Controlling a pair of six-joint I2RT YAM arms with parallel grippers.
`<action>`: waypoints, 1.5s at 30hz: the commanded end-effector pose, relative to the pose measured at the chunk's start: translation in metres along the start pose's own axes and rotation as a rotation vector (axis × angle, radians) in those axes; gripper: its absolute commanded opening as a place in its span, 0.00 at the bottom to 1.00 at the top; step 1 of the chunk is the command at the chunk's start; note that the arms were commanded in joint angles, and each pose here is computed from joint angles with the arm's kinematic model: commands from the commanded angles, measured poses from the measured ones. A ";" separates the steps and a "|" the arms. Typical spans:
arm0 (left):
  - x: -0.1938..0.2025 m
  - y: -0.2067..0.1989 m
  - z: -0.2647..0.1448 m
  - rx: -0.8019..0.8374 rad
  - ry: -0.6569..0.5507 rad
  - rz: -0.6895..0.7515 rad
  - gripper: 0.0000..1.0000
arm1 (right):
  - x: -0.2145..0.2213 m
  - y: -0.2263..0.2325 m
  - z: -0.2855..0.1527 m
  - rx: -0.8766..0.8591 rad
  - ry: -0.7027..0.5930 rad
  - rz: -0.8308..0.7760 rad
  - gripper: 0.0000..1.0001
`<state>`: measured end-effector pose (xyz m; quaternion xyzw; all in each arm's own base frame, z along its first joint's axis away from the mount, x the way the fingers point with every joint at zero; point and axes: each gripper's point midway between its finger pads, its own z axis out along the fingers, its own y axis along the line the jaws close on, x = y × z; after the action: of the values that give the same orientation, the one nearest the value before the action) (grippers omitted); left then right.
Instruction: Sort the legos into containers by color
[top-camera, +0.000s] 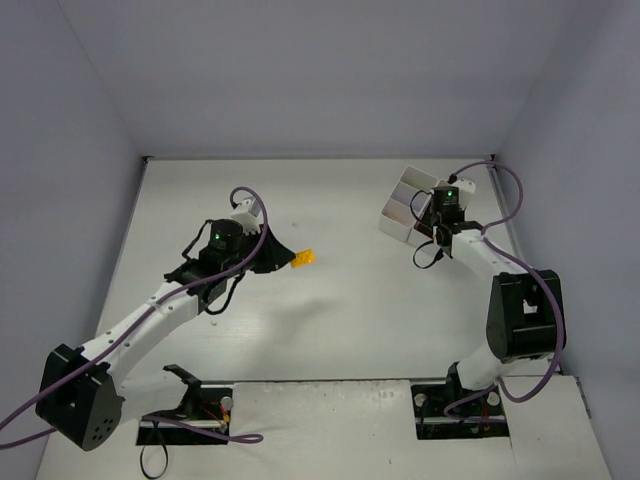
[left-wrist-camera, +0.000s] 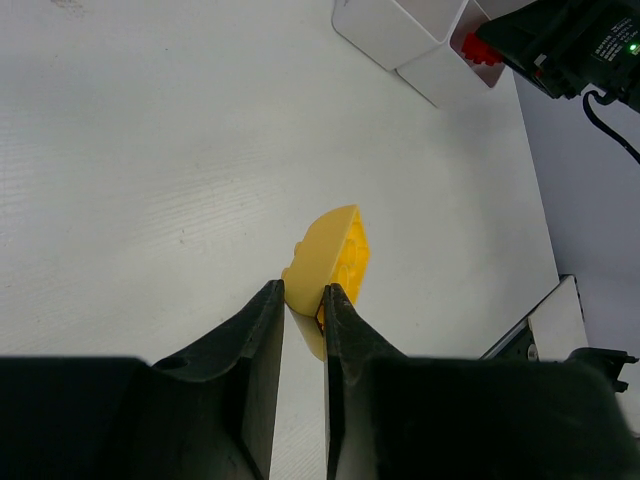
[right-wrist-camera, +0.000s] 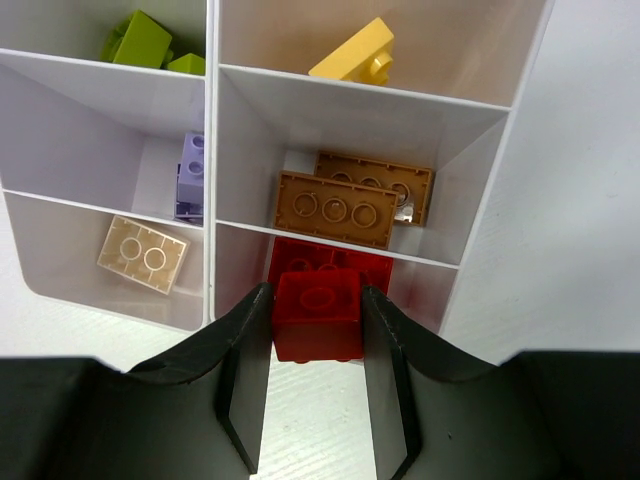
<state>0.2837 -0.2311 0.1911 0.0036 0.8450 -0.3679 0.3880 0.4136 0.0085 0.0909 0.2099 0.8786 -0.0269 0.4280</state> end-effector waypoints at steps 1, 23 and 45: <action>-0.034 -0.031 -0.014 0.084 -0.100 0.048 0.12 | -0.030 0.009 -0.004 -0.018 -0.067 0.043 0.30; -0.045 -0.051 -0.023 0.179 -0.142 0.188 0.12 | -0.070 0.026 -0.056 -0.161 -0.164 0.013 0.46; -0.083 -0.113 -0.045 0.467 -0.372 0.654 0.12 | 0.008 0.216 -0.283 -1.496 -0.089 -0.425 0.51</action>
<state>0.2846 -0.2525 0.2659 0.2631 0.6997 -0.3730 0.5496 0.2986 0.2584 0.2525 -0.2258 0.7514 0.4412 0.4356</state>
